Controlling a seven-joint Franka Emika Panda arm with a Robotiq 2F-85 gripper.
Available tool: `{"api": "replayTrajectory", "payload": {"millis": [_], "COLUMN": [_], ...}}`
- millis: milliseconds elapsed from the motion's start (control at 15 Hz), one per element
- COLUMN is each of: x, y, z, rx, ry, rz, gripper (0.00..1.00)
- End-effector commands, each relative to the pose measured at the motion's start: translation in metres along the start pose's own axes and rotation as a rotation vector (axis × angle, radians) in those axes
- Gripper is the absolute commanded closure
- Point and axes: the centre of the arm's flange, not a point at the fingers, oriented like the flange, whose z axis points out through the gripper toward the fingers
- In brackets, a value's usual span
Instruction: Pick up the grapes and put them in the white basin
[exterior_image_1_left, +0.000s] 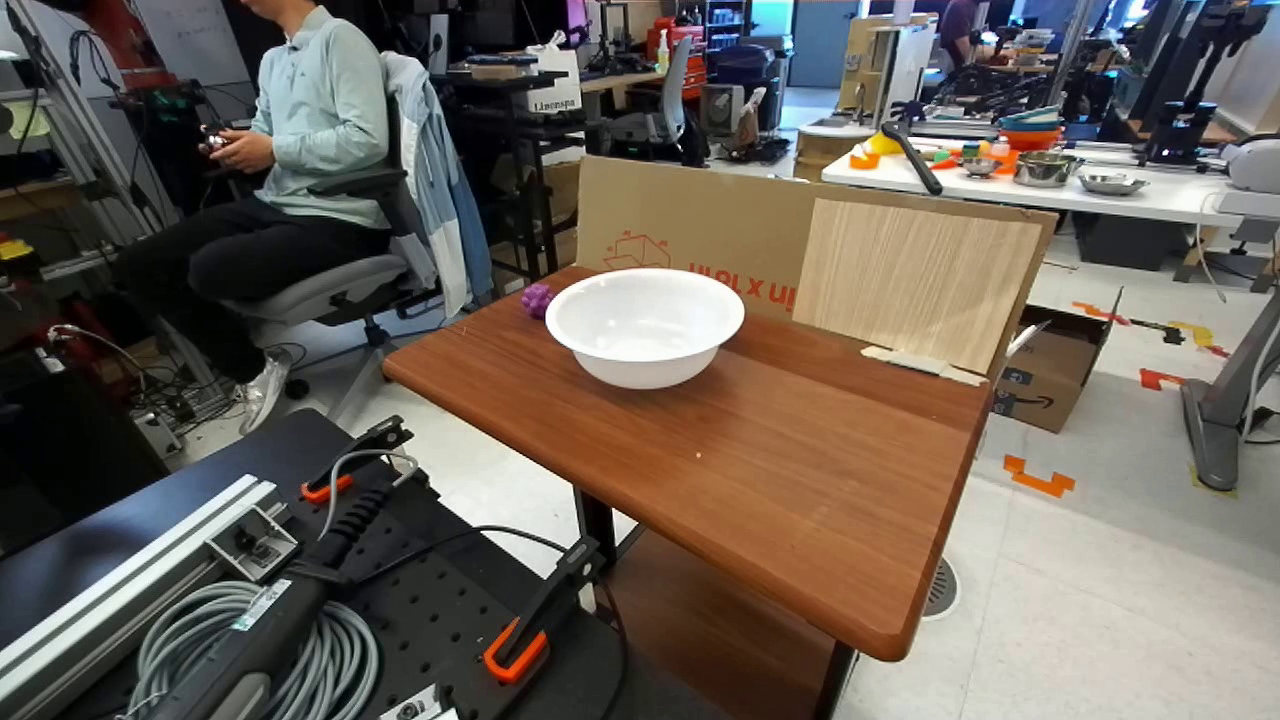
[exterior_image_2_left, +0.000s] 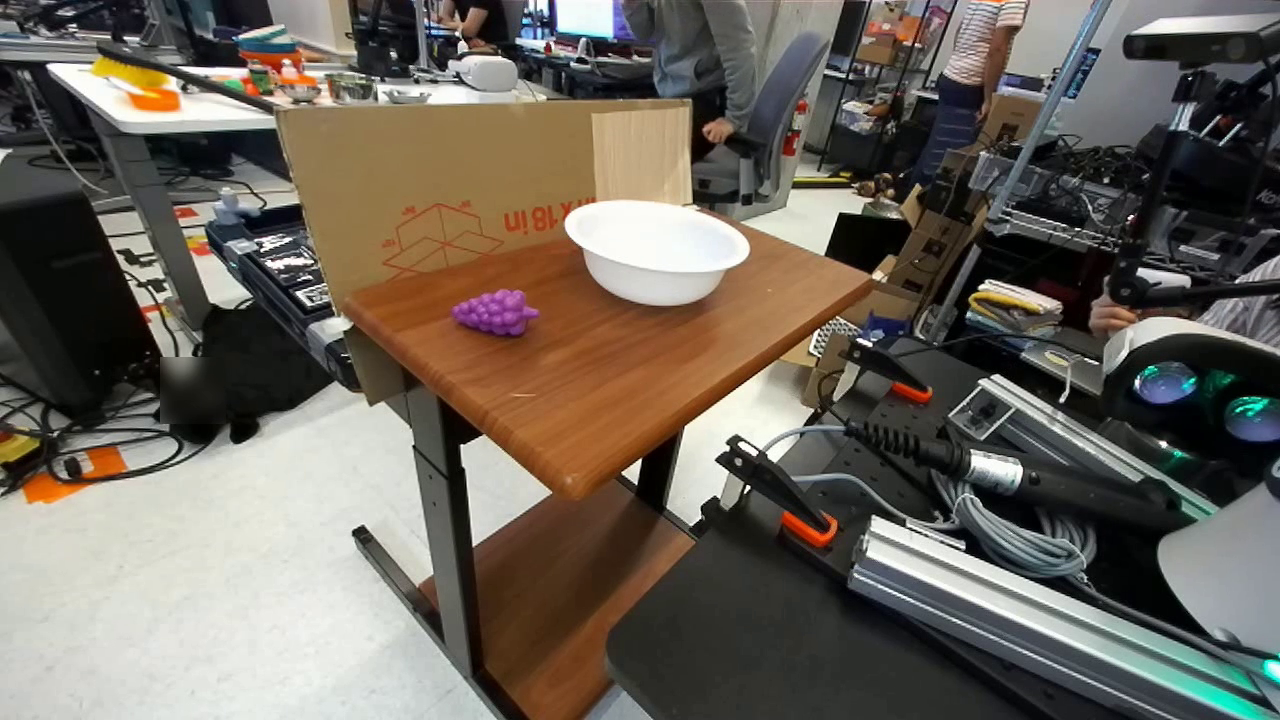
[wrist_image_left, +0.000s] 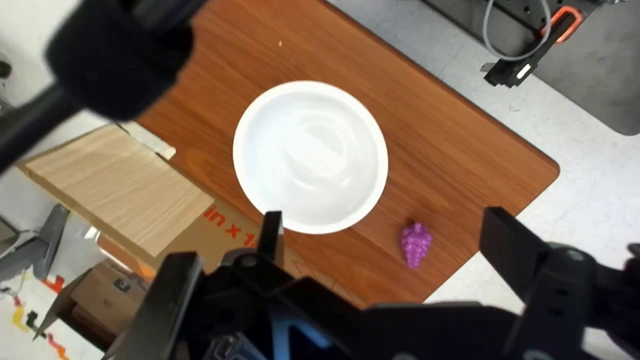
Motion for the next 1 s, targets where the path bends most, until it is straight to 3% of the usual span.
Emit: {"api": "replayTrajectory", "payload": {"millis": [0, 200, 333, 667, 933], "x": [0.017, 0.051, 0.076, 0.149, 0.197], "y": [0.008, -0.003, -0.012, -0.013, -0.014], "z": [0.007, 0.015, 0.031, 0.116, 0.181], "rx": [0.016, 0.028, 0.060, 0.098, 0.059], "ry": [0.157, 0.252, 0.261, 0.155, 0.020], "rz": [-0.122, -0.134, -0.127, -0.065, 0.005], "gripper": [0.00, 0.00, 0.00, 0.00, 0.00]}}
